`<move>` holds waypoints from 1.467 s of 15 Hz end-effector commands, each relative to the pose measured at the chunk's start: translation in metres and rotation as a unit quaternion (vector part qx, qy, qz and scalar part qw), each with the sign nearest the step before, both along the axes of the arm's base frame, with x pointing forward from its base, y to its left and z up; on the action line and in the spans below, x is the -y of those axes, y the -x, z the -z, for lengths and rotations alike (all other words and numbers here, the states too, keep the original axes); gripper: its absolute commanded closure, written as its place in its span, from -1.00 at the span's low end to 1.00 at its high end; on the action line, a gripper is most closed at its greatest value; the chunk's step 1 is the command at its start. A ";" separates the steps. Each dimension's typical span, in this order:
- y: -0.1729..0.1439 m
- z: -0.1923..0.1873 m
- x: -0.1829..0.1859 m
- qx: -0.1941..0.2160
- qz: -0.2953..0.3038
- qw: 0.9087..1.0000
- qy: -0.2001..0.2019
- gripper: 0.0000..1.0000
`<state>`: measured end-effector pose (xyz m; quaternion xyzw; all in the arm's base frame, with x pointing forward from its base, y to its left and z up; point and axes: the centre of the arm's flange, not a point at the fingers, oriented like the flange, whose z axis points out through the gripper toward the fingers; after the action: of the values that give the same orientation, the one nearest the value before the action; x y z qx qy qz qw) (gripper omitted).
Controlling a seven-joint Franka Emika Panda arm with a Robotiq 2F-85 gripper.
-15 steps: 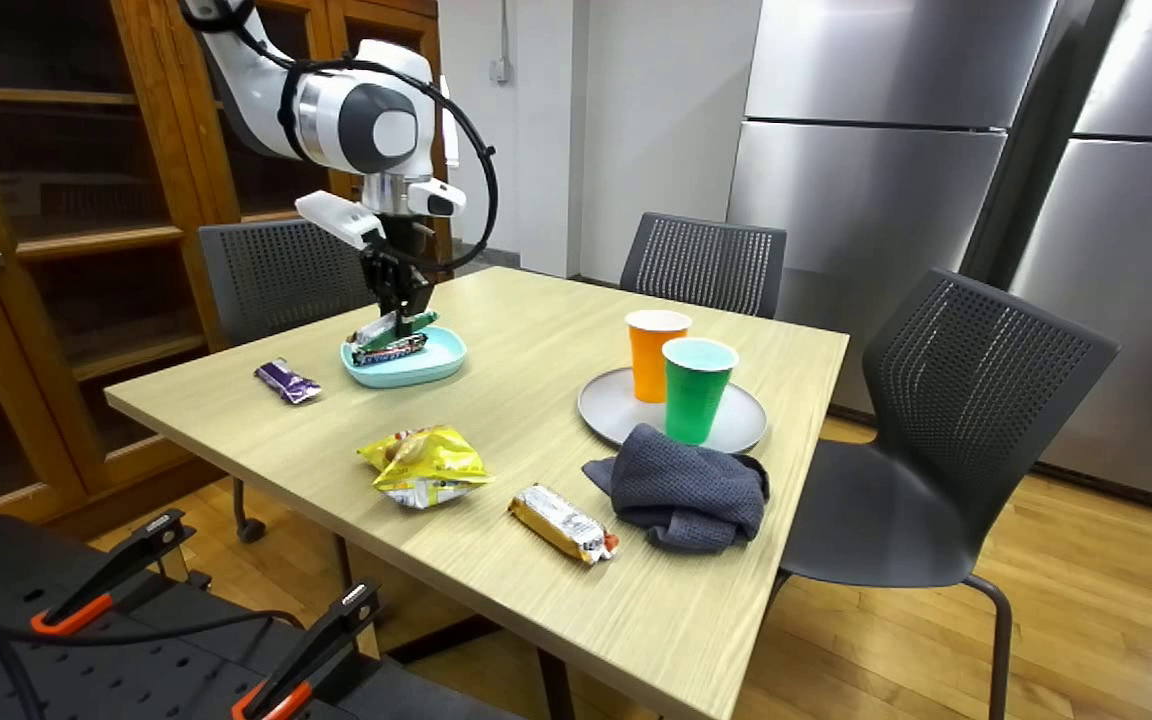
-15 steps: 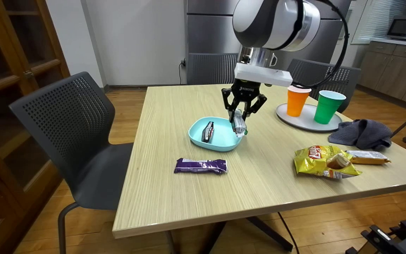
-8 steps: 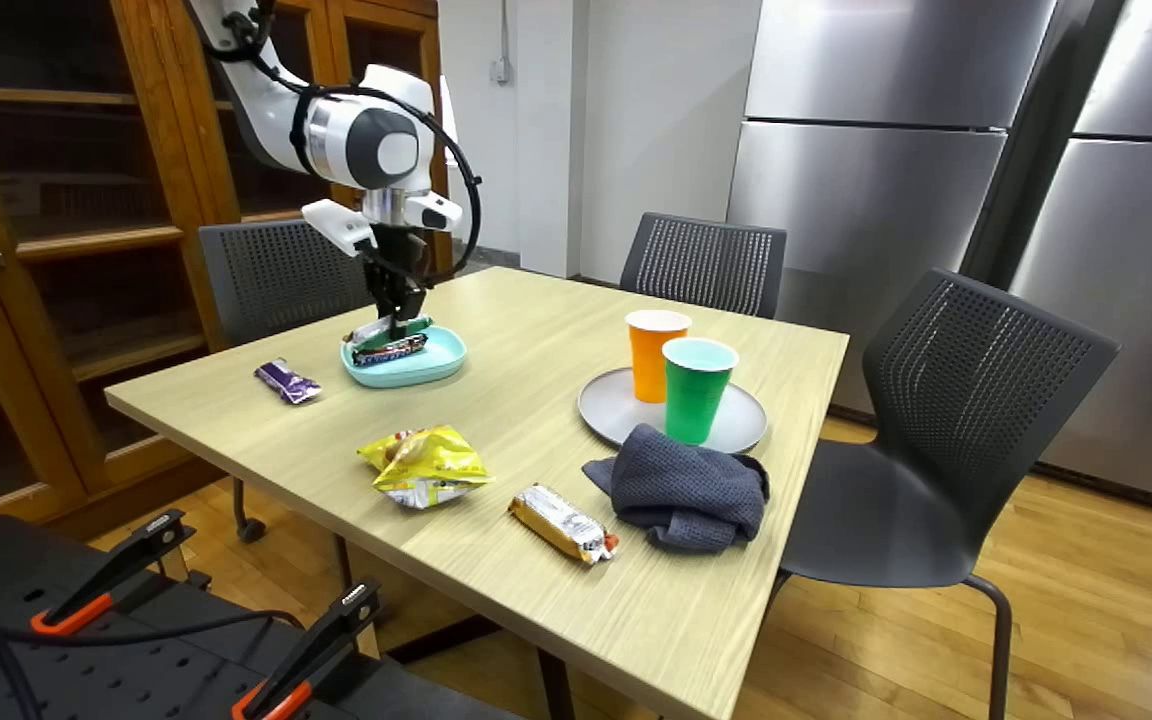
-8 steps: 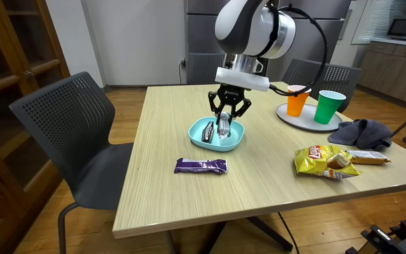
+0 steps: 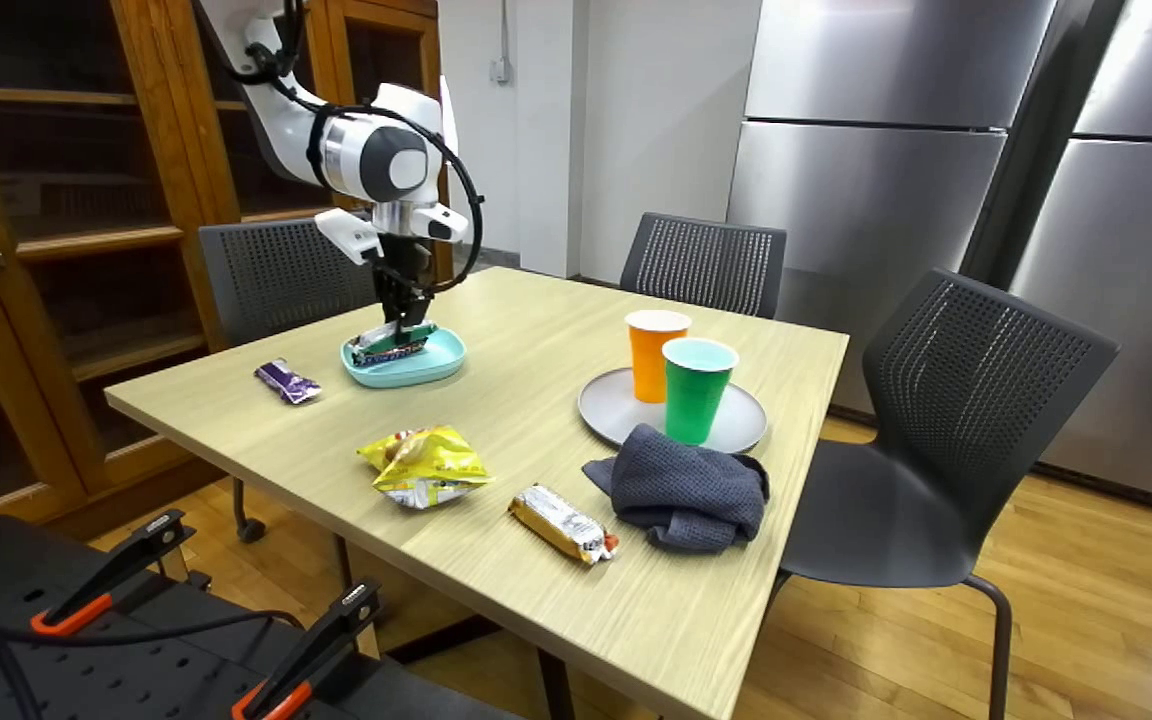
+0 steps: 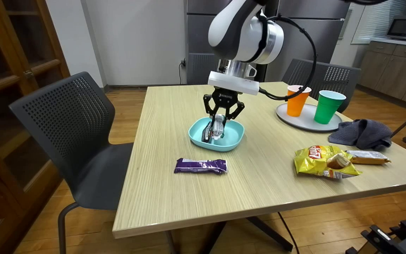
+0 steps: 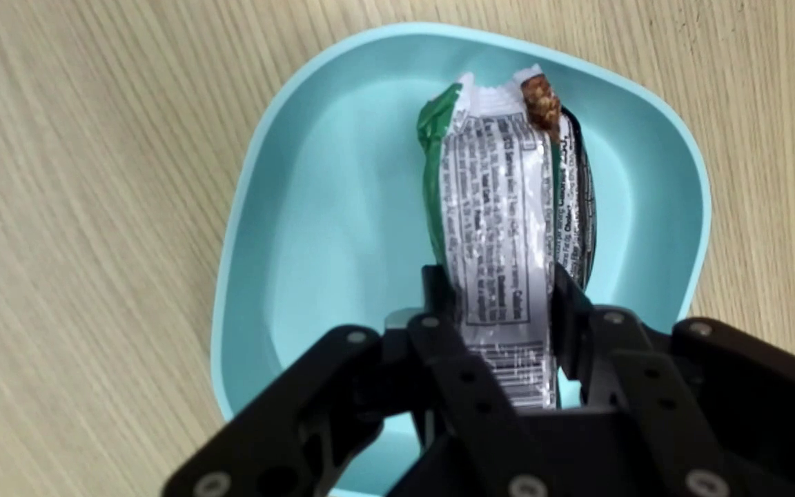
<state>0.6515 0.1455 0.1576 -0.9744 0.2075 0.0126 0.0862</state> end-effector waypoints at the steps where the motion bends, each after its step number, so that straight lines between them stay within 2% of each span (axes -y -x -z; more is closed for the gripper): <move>1: -0.016 0.005 -0.009 -0.007 0.018 1.000 -0.016 0.76; 5: -0.017 0.009 -0.007 -0.005 0.021 1.000 -0.021 0.76; 6: -0.016 0.009 -0.006 -0.006 0.022 1.000 -0.022 -0.24; 7: -0.015 0.009 -0.005 -0.007 0.021 1.000 -0.023 -0.26; 12: 0.002 -0.003 0.010 -0.017 0.014 1.000 -0.020 -0.97; 19: 0.027 -0.030 0.027 -0.023 -0.011 1.000 0.001 -1.00; 20: 0.007 -0.009 0.018 -0.012 0.009 1.000 -0.005 -1.00; 22: 0.013 -0.015 0.021 -0.016 0.003 1.000 -0.003 -1.00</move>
<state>0.6389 0.1241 0.1729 -0.9732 0.2115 0.0284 0.0855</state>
